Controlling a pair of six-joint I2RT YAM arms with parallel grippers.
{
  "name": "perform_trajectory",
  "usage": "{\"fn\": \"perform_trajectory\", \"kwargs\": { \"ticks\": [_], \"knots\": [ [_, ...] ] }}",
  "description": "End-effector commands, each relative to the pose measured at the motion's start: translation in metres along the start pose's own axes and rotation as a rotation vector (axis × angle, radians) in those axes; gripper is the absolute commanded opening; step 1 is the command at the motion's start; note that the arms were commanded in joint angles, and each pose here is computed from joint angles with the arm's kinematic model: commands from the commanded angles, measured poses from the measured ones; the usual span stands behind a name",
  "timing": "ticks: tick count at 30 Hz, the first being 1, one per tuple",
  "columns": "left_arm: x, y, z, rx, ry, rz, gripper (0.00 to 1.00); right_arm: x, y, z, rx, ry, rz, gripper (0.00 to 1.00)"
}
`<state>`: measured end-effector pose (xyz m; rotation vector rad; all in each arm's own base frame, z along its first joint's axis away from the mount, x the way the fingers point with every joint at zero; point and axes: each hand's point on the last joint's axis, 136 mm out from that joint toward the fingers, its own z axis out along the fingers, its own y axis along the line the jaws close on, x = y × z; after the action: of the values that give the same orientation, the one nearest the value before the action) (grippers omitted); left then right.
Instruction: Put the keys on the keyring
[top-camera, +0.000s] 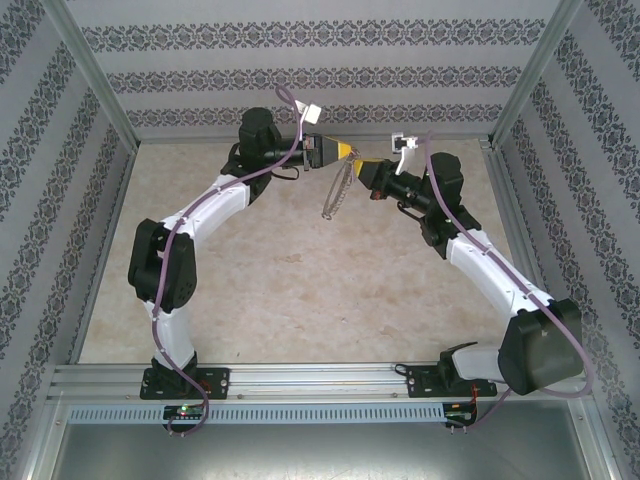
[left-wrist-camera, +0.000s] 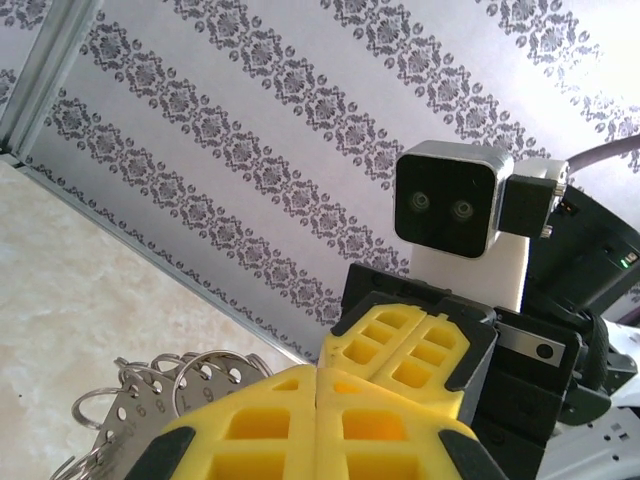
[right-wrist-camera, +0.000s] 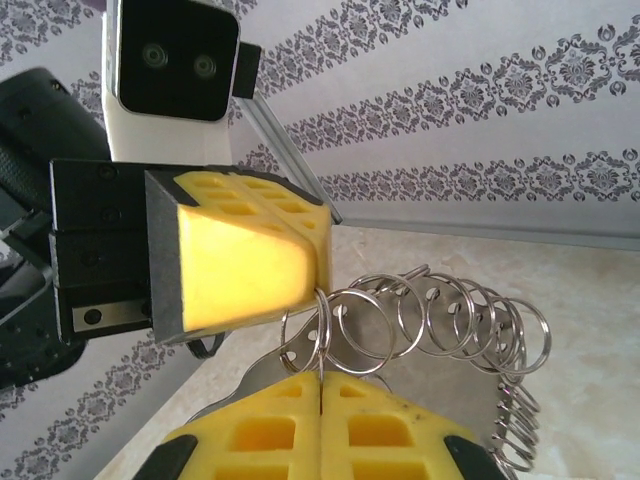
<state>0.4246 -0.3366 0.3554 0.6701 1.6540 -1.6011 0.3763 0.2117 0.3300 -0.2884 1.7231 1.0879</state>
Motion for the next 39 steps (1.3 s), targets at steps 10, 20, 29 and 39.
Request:
{"fn": "perform_trajectory", "kwargs": {
  "ticks": [10, 20, 29, 39],
  "knots": [
    [-0.036, -0.021, -0.004, 0.041, -0.213, 0.015, 0.00, 0.029, 0.054, 0.028, -0.213, 0.127, -0.023, 0.00],
    [-0.032, -0.016, -0.001, 0.046, -0.210, 0.004, 0.00, 0.010, 0.042, 0.010, -0.217, 0.090, 0.014, 0.24],
    [-0.030, -0.009, -0.004, -0.019, -0.175, 0.045, 0.00, 0.029, -0.014, -0.003, -0.051, 0.108, 0.135, 0.37],
    [0.004, 0.004, -0.023, -0.209, -0.099, 0.073, 0.28, 0.151, -0.061, -0.005, 0.150, 0.354, 0.332, 0.46]
  ]
}}
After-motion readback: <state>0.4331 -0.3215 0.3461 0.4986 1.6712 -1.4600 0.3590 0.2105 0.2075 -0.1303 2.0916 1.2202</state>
